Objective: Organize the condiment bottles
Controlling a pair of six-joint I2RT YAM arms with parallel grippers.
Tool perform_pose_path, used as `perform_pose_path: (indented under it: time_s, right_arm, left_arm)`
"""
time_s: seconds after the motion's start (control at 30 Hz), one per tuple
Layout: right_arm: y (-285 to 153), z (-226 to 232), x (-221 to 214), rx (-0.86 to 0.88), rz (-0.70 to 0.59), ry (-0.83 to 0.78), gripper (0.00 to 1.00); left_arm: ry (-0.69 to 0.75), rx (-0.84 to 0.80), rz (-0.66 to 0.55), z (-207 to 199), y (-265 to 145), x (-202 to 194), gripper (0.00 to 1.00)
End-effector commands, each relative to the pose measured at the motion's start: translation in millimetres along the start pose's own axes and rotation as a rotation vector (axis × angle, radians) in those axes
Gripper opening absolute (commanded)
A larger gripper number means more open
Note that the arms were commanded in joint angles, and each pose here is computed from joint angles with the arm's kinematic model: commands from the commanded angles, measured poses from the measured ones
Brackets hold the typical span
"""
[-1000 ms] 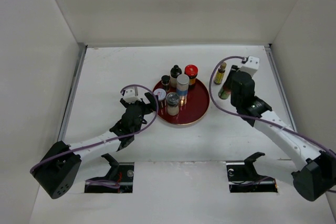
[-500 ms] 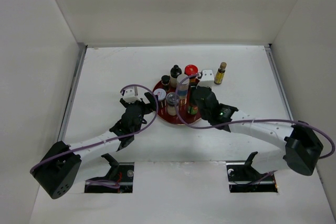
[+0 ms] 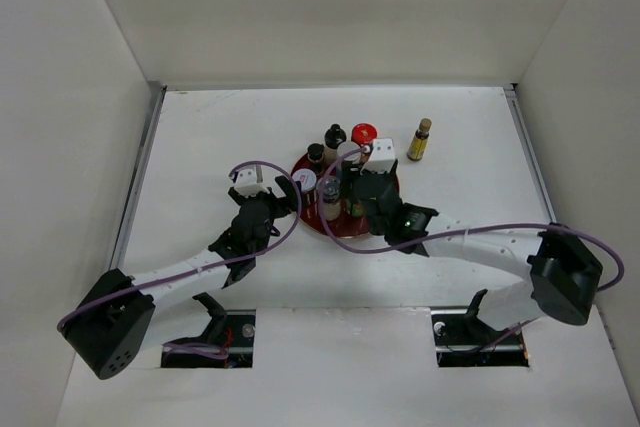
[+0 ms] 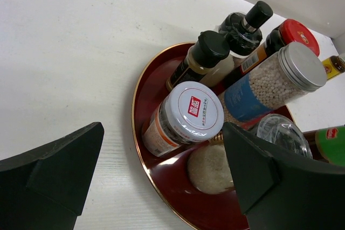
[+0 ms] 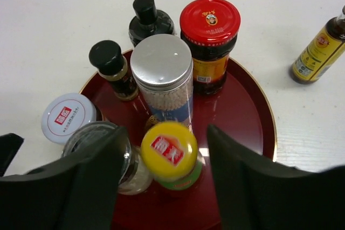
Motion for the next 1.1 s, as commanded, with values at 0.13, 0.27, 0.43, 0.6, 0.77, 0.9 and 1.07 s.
perform_pose_path:
  time_s: [0.13,0.27,0.43,0.6,0.77,0.9,1.07]
  right_arm:
    - [-29.5,-4.4,48.8,0.053,-0.119,0.144,0.89]
    - [-29.7,-49.3,79.1,0.011,-0.192,0.229,0.91]
    - [25.3,-109.7,106.5,-0.122,-0.191,0.284,0.91]
    - [92.3,-133.5,120.6,-0.207,-0.123,0.225,0.92]
    - [137.1,-143.1,119.6,-0.273,-0.081,0.137,0.92]
    - [159.1,-151.8,113.9,-0.299,-0.058,0.131,0.87]
    - [175.9,-156.7,96.3,-0.334,-0.002,0.107,0.72]
  left_arm:
    - [-0.047,-0.021,-0.059,-4.7,-0.8,11.0,0.93]
    - [-0.047,-0.016,-0.057,-3.4,0.2,10.6,0.93]
    - [-0.049,-0.018,-0.059,-4.3,0.8,10.3,0.93]
    - [-0.060,-0.005,-0.076,-0.4,0.5,10.2,0.93]
    - [-0.078,-0.001,-0.102,2.6,0.6,10.3,0.93]
    - [-0.078,-0.007,-0.090,0.8,2.6,6.9,0.93]
    - [-0.080,-0.006,-0.080,0.1,4.8,4.5,0.93]
Point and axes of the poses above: each gripper's point midway between its finger pads, its own y axis out along the fingers, its own z axis along the line the jaws close on, x = y × z, the point moved 10 cm from there along -y, back along the fingers, and after that the axes turned 15 degrees about y, right-handed, at the moved point
